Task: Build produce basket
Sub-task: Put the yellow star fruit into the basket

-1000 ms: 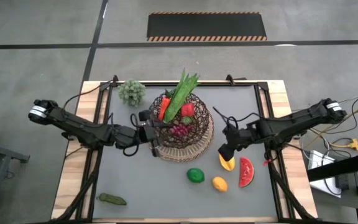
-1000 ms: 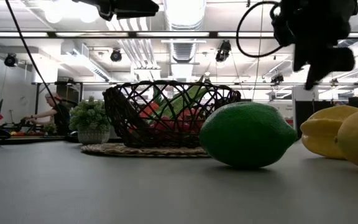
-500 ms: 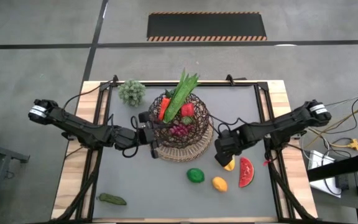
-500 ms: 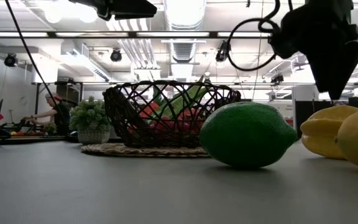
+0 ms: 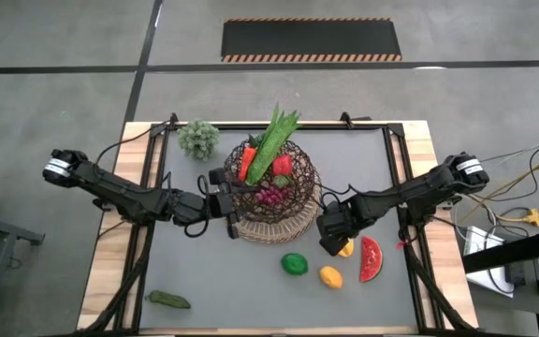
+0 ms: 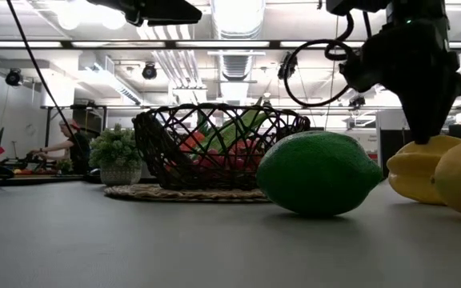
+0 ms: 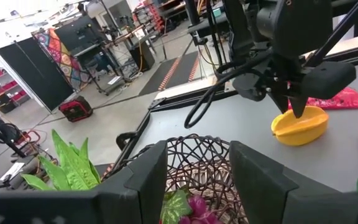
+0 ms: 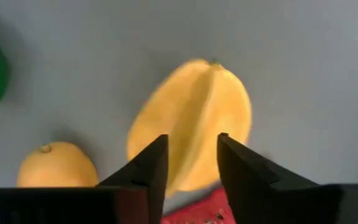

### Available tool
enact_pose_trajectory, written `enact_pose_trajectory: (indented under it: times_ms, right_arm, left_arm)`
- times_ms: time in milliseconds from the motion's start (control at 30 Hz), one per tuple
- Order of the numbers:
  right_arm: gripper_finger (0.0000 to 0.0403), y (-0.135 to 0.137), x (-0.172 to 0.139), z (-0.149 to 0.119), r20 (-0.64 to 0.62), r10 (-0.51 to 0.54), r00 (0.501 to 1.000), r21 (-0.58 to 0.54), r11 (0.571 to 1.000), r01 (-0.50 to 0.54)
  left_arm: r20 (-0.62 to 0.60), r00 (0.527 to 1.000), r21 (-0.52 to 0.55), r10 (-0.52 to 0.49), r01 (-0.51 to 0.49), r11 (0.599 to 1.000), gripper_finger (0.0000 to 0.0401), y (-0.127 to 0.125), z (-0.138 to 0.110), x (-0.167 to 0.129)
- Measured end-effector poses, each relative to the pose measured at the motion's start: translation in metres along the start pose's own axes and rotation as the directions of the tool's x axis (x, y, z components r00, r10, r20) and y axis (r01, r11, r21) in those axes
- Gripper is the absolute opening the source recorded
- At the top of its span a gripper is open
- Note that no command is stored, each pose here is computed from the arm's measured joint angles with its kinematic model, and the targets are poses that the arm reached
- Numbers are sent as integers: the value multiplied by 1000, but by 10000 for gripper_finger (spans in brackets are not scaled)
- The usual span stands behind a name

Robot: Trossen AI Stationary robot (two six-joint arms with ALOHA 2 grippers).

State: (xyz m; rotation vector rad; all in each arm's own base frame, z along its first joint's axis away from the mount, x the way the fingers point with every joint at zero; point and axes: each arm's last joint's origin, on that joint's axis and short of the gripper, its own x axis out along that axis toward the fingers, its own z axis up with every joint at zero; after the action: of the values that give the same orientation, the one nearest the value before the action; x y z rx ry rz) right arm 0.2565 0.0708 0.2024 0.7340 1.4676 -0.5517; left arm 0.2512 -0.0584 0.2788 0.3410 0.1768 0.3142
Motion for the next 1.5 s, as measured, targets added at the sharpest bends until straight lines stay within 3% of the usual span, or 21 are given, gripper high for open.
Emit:
enact_pose_trajectory:
  times_ms: [300, 500, 667, 900, 1033, 1133, 1233, 1333, 1400, 1500]
  right_arm:
    - [20, 7, 11, 1, 3, 9, 1000, -60, 998, -9]
    - [15, 4, 3, -2, 8, 18, 1000, -75, 997, -17]
    - [14, 2, -22, -6, 46, 95, 994, -142, 986, -87]
    - [13, -6, -62, -19, 139, 276, 951, -399, 895, -202]
    - [13, -2, -85, -15, 348, 434, 831, -552, 811, -193]
    - [13, 4, -96, -8, 533, 505, 679, -613, 784, -101]
    - [13, 10, -97, 1, 713, 487, 504, -581, 813, 36]
    - [13, 16, -89, 13, 844, 402, 356, -473, 871, 137]
    - [13, 20, -81, 24, 893, 328, 308, -387, 909, 154]
    - [13, 20, -76, 43, 914, 253, 319, -304, 945, 123]
  left_arm:
    - [-9, 1000, 14, 1, -1, 1000, 156, -1, -3, 0]
    - [10, 1000, 89, 5, -6, 996, 156, 3, 1, -4]
    - [33, 999, 108, 6, -10, 994, 156, 9, 2, -12]
    - [84, 996, 117, 20, -29, 993, 156, 15, -11, -25]
    - [157, 986, 111, 48, -65, 992, 156, 20, -10, -32]
    - [183, 981, 104, 59, -79, 991, 156, 24, -8, -35]
    - [191, 980, 97, 62, -82, 992, 156, 25, -7, -37]
    - [194, 979, 94, 63, -83, 992, 156, 26, -6, -38]
    - [194, 979, 95, 63, -83, 992, 156, 26, -6, -38]
    - [194, 979, 102, 63, -84, 991, 156, 26, -6, -38]
